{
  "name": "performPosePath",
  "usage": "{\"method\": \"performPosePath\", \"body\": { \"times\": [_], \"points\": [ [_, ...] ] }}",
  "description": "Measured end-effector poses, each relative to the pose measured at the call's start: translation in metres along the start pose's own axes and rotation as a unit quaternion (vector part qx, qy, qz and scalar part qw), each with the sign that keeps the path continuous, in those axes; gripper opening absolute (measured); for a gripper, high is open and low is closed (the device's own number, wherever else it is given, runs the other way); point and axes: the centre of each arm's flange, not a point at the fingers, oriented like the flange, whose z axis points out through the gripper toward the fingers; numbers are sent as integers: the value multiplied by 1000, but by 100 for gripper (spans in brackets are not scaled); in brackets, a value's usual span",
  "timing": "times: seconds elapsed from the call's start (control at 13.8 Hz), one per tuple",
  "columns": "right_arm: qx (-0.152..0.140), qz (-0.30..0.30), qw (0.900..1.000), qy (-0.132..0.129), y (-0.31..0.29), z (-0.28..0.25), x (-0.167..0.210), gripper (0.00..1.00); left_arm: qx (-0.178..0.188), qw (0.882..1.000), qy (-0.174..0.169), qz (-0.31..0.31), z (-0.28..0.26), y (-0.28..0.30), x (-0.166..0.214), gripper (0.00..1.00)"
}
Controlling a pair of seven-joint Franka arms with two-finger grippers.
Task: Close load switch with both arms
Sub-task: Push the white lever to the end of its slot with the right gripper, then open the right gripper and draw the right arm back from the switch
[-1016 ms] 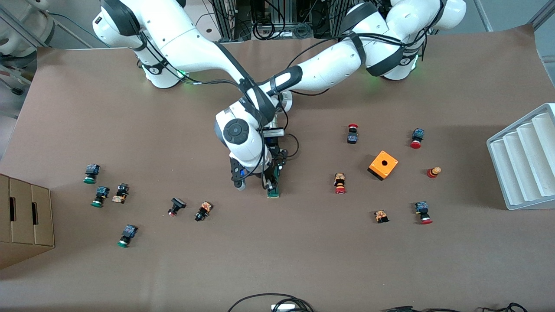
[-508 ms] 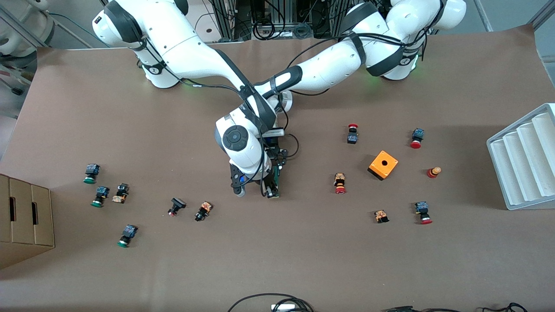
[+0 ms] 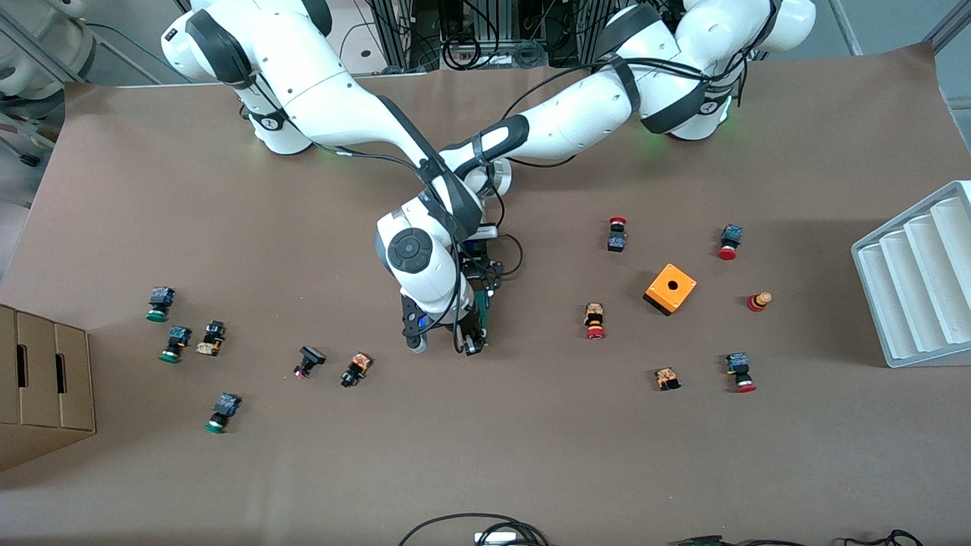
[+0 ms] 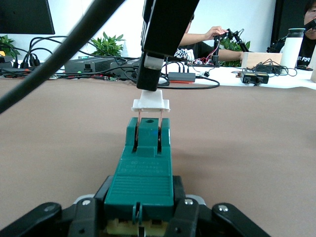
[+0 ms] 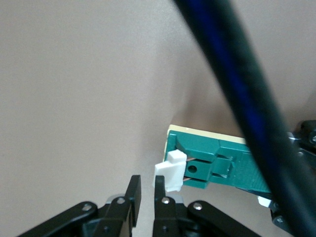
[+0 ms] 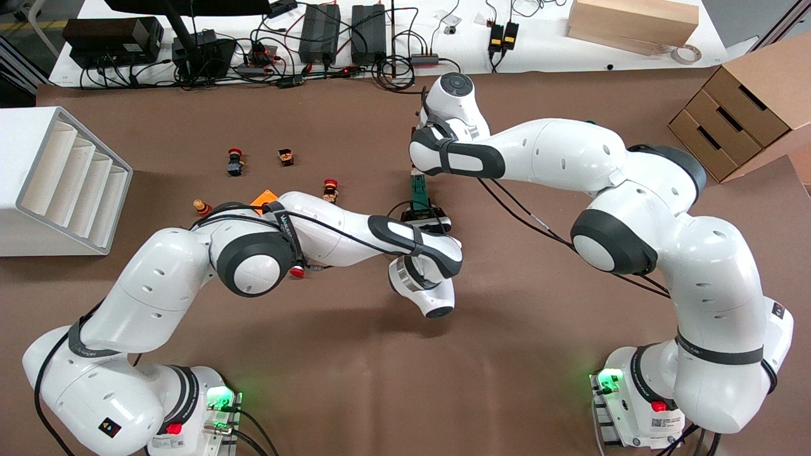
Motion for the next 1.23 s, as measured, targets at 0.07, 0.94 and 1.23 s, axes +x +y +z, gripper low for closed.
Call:
{"method": "performPosePath", "body": {
  "times": [0.07,0.94,1.23],
  "points": [
    [1,0,1000,0,-2,1,1,18,0,1000,0,0,0,0,0,50],
    [0,1,1000,5,-4,13,5,19,0,1000,0,1,0,0,0,50],
    [0,1,1000,6,-4,14,5,19,0,1000,0,1,0,0,0,50]
  ]
}}
